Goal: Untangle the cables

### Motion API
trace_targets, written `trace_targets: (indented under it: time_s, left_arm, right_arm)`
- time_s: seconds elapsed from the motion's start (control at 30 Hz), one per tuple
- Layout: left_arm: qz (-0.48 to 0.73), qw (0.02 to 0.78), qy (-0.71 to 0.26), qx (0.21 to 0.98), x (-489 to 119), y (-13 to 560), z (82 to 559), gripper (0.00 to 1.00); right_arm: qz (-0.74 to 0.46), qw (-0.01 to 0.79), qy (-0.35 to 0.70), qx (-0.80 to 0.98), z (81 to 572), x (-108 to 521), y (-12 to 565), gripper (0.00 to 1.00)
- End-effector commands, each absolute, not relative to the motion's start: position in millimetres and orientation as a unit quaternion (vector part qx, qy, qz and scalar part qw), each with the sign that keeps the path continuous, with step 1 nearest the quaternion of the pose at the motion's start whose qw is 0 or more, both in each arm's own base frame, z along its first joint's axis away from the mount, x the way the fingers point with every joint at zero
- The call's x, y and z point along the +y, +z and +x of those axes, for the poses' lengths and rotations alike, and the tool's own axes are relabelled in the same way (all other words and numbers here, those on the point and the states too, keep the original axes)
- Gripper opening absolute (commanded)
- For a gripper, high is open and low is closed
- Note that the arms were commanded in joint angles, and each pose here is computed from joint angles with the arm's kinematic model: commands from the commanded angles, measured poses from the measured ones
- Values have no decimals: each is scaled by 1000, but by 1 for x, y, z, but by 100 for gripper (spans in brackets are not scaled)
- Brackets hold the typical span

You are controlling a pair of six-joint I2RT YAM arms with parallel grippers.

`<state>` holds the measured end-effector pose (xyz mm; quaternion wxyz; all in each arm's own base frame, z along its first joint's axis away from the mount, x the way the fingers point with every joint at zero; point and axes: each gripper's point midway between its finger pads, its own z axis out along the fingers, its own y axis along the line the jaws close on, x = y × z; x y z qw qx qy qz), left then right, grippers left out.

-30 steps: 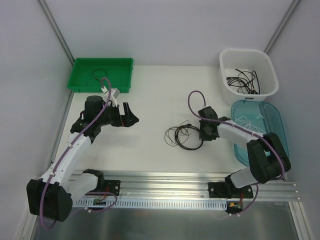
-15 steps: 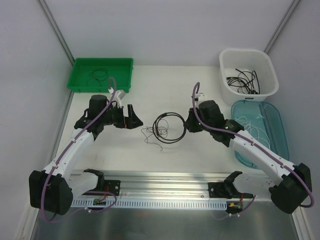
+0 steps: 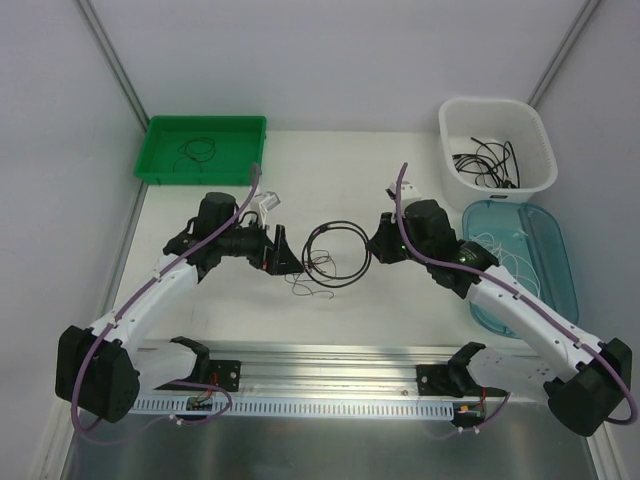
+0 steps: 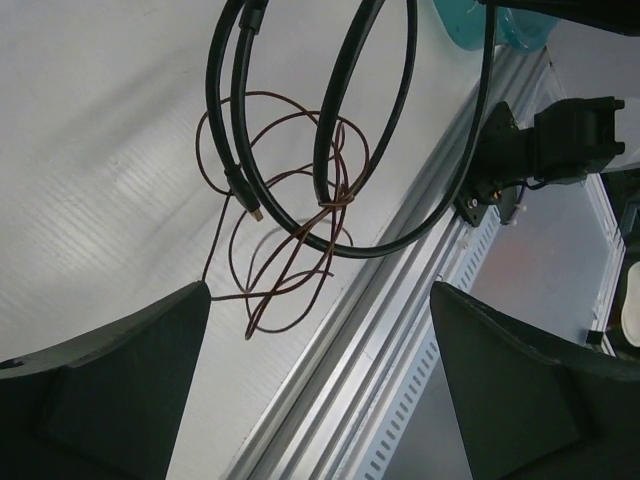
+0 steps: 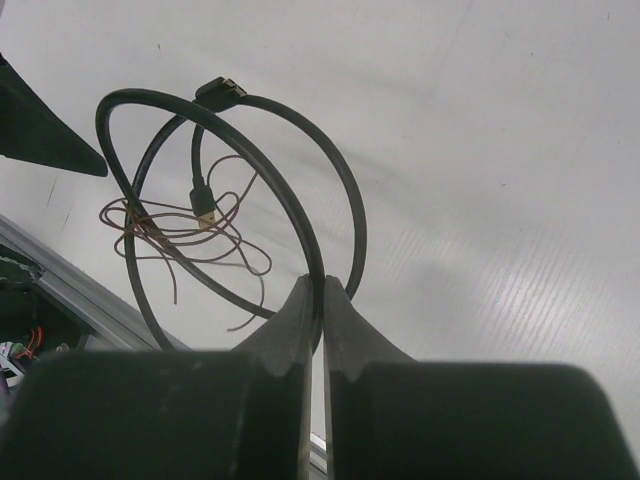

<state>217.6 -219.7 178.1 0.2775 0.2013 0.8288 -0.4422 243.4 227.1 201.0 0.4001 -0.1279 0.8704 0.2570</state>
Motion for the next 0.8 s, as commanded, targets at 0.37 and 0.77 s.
trace_targets:
  time_s: [0.37, 0.77]
  left_arm:
    - [256, 278, -460, 803, -237, 187, 211, 86]
    - [246, 318, -398, 824, -226, 183, 223, 0]
  right_arm:
    - [-129, 462, 314, 819, 241, 235, 268, 1]
    - [-89, 466, 217, 853, 260, 198, 238, 1]
